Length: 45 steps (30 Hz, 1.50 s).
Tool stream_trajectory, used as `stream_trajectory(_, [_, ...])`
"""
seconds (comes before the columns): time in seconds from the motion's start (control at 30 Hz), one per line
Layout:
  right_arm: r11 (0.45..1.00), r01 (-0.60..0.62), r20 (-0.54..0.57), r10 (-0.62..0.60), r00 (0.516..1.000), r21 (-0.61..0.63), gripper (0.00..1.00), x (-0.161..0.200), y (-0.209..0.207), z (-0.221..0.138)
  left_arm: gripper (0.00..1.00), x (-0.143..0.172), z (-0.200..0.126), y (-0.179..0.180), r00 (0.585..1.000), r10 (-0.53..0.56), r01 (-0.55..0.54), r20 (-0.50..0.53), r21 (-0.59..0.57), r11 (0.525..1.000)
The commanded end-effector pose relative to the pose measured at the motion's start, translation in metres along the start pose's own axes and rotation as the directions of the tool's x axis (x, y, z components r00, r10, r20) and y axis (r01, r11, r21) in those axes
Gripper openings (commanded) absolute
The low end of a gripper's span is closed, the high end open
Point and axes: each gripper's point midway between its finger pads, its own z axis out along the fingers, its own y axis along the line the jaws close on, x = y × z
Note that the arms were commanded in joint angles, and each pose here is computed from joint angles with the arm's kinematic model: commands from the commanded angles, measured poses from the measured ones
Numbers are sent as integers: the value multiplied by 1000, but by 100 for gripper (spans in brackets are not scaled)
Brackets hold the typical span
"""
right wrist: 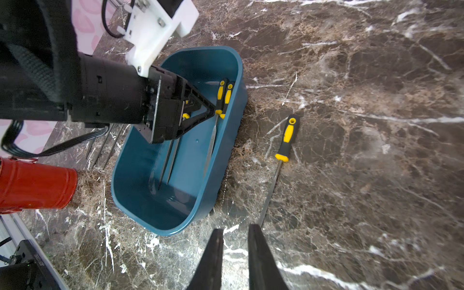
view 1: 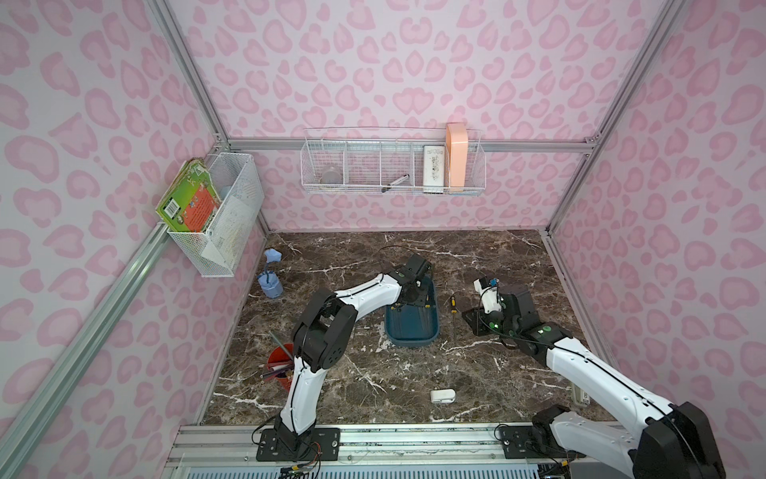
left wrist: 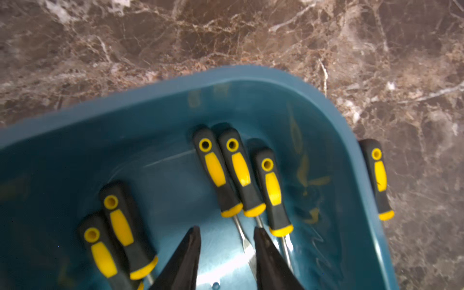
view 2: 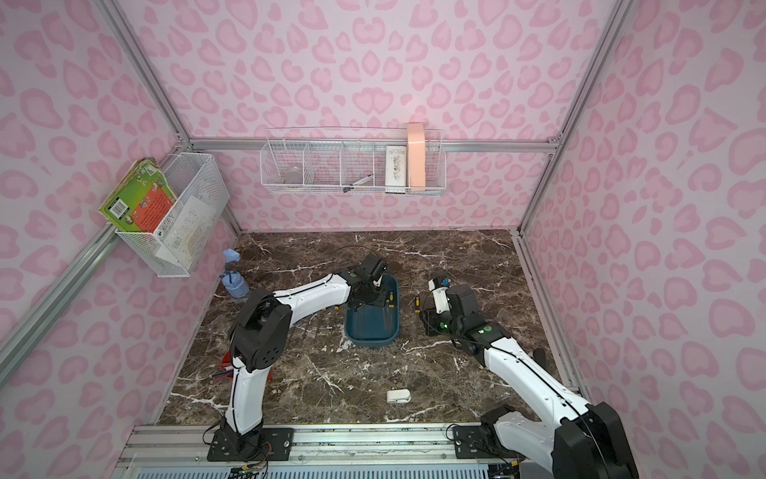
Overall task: Take the file tool out of the storage box
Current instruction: Pick up the file tool from the storage box.
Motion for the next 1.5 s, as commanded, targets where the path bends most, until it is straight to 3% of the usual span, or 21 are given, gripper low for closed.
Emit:
stream_trajectory(0.0, [1000,2,25,-2,1000,-14,20,-5,3,0,38,-2,2,13,1000,-11,11,-3,-79,997])
stream_trajectory(0.13, [1000,-2,16,3,1000,-19,20,-4,3,1,34,-3,7,20,1000,-20,16,-23,-129,991])
stream_trajectory(0.4, [1000,-1,19,1,1000,-24,21,-3,4,1,31,-6,16,15,1000,-29,28,-12,-95,995])
stream_trajectory(1.17, [1000,-3,-1,3,1000,-25,22,1,3,5,42,5,39,14,997,-34,27,-73,-95,995])
stream_trajectory(1.47, [1000,-3,3,3,1000,-26,22,0,3,4,27,9,41,14,995,-45,37,-93,-83,996])
